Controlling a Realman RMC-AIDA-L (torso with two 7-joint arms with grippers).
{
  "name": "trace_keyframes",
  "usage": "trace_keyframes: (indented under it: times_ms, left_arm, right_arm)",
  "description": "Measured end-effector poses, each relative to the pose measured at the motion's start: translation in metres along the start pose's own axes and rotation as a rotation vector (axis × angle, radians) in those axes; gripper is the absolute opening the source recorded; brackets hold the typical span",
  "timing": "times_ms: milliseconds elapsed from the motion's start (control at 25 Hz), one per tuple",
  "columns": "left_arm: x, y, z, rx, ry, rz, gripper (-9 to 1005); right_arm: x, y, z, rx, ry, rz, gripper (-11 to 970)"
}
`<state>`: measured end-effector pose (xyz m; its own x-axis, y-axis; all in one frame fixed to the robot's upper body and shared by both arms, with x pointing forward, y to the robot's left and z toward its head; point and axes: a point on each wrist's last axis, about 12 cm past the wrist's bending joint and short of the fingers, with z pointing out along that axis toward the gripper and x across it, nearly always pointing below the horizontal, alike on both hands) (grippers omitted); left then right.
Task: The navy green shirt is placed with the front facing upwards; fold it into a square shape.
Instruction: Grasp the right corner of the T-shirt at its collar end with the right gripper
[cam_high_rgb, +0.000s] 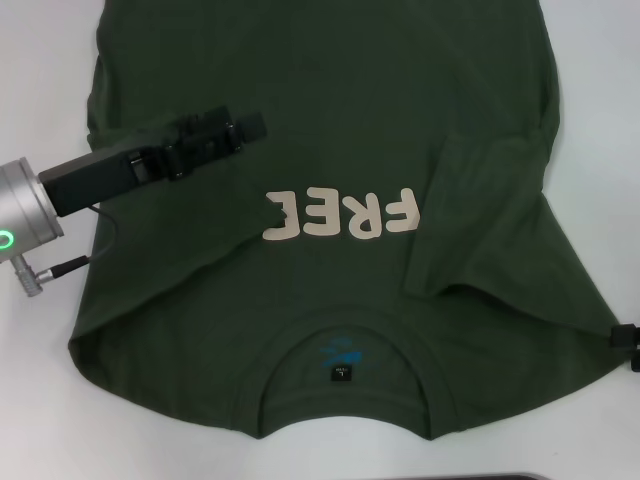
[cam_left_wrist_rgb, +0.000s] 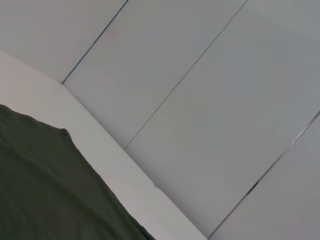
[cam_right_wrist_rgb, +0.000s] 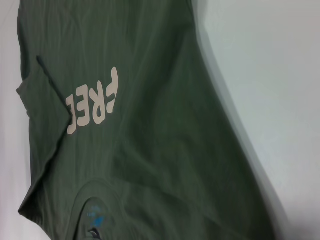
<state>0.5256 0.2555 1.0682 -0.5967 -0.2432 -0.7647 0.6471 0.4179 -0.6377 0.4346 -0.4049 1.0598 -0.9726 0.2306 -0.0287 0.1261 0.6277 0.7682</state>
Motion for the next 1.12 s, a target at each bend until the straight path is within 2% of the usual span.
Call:
trace_keyframes:
  times_ms: [1120]
  left_arm:
    - [0.0018,0.0014,0.0005,-0.014,0.011,-0.001,897]
  right_arm:
    - [-0.002,0.006,0.0041,-0.047,-0.014,-0.015,766]
